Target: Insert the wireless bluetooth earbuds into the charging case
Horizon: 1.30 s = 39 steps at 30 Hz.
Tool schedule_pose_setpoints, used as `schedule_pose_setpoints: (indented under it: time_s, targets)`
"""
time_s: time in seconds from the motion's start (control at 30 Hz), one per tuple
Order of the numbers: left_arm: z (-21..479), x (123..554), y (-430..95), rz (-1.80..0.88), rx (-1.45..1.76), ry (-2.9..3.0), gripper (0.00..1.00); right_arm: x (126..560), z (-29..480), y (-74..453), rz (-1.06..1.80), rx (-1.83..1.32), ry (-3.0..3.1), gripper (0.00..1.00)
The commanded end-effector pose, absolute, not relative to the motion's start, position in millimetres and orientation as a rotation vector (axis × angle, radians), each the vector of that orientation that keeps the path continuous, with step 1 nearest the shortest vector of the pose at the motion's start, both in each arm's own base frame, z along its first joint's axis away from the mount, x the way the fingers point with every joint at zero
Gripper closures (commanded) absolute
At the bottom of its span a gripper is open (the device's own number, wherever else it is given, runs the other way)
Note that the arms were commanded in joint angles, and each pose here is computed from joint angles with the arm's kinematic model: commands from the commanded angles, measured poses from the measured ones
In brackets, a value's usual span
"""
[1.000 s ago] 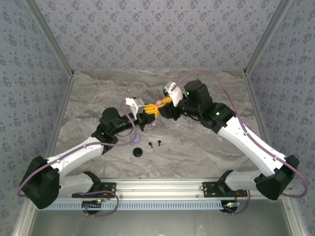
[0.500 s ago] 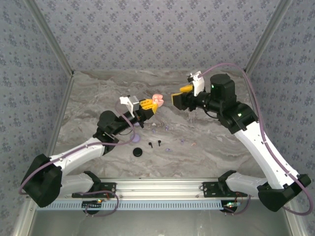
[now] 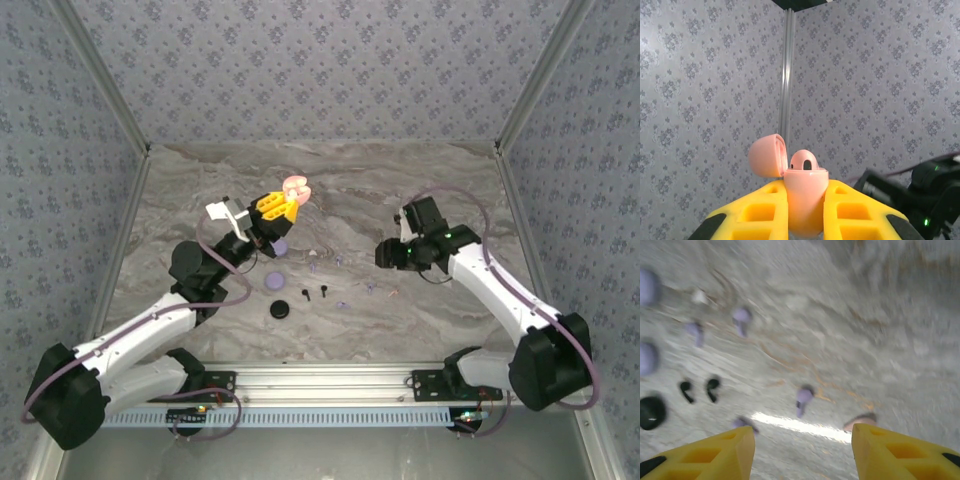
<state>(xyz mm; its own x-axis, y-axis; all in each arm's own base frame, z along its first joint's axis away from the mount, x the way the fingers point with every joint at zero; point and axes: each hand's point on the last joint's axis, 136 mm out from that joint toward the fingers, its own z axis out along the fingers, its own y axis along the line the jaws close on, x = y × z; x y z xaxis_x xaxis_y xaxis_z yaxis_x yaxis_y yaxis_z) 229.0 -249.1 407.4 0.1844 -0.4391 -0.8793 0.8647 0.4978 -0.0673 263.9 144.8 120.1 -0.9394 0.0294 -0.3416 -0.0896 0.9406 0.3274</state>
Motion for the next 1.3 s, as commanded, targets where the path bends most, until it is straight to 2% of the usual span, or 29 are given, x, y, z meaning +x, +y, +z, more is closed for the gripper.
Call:
schedule_pose_setpoints:
  time_s: [0.0, 0.23, 0.57, 0.77, 1.1, 1.27]
  targets:
    - [437, 214, -241, -0.991, 0.499, 0.899, 1.0, 254, 94, 135, 0.45, 0.104, 2.819, 0.43]
    - [432, 216, -243, -0.985, 0.51, 0.917, 1.0, 243, 66, 123, 0.364, 0.159, 2.865, 0.38]
    - [428, 217, -245, -0.986, 0.518, 0.934, 1.0, 234, 35, 127, 0.356, 0.166, 2.939, 0.4]
    - [426, 218, -247, -0.985, 0.523, 0.946, 1.0, 235, 30, 128, 0.356, 0.16, 2.942, 0.49]
    - [426, 217, -245, -0.979, 0.524, 0.95, 1.0, 236, 22, 125, 0.3, 0.145, 2.963, 0.54]
    - [425, 218, -246, -0.979, 0.524, 0.954, 1.0, 238, 20, 128, 0.313, 0.132, 2.96, 0.6]
